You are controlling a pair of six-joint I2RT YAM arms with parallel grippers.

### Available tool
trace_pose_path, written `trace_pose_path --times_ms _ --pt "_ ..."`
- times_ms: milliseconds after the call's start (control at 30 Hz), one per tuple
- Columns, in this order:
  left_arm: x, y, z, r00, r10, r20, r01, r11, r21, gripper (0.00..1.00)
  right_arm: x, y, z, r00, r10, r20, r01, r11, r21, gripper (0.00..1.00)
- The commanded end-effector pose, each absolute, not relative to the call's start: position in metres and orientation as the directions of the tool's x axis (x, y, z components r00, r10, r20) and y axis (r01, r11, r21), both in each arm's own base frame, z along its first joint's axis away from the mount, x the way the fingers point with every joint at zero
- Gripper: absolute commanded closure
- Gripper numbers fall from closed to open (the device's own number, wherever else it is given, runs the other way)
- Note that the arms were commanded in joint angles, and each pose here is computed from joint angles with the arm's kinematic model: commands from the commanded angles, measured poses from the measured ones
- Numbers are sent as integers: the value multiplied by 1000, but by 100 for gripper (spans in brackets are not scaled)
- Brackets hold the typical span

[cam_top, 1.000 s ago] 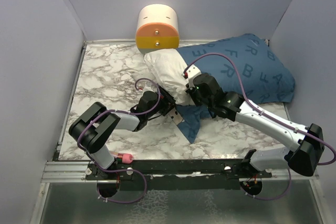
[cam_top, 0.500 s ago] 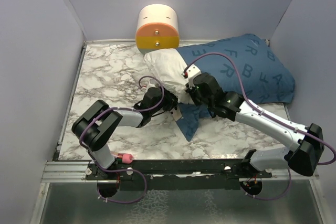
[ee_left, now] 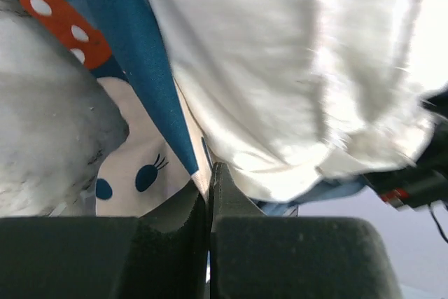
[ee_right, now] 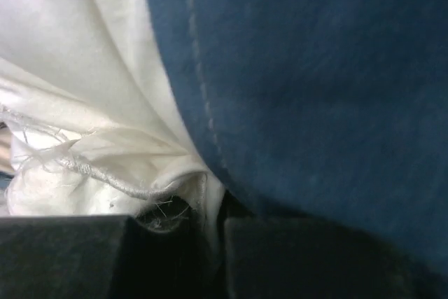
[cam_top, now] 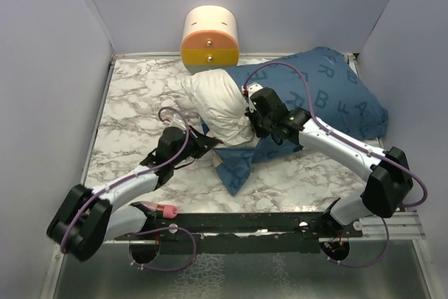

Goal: Put the pillow into the pillowcase
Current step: Stuff the pillow into the pillowcase.

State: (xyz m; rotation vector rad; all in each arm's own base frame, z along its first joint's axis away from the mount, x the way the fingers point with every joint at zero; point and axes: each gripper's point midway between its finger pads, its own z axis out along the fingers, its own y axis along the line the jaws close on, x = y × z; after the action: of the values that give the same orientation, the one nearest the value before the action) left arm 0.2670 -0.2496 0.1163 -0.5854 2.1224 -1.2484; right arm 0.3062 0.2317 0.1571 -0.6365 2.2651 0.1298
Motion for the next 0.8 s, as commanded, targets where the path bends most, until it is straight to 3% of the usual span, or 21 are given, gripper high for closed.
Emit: trace_pose_path --times_ms 0,133,300,367,433,500,600,667,767 --pt "259 -215 153 -684 -629 -369 34 478 -878 100 295 175 103 -747 -480 -460 -427 877 -221 99" --pt "265 -202 184 -648 -671 -360 79 411 -908 100 285 182 87 -750 -541 -381 -511 839 -187 99" --pt "270 -204 236 -633 -721 -280 203 195 -960 100 261 194 66 -721 -629 -289 -633 769 -95 99" --pt "272 -209 250 -643 -706 -296 257 165 -952 100 250 216 72 -675 -663 -322 -703 712 8 99" --pt "276 -217 239 -674 -642 -366 265 252 -931 100 239 249 98 -620 -659 -425 -767 623 154 98" --pt "276 -220 222 -707 -591 -388 246 309 -919 100 231 284 152 -547 -594 -589 -826 495 269 82" --pt "272 -222 204 -736 -554 -388 233 331 -914 100 224 317 249 -420 -426 -801 -898 322 300 54" --pt "270 -224 197 -749 -540 -383 231 328 -916 100 219 327 304 -336 -346 -876 -935 235 266 42" --pt "268 -225 195 -756 -530 -385 237 327 -915 100 216 339 363 -253 -262 -931 -964 147 221 33"
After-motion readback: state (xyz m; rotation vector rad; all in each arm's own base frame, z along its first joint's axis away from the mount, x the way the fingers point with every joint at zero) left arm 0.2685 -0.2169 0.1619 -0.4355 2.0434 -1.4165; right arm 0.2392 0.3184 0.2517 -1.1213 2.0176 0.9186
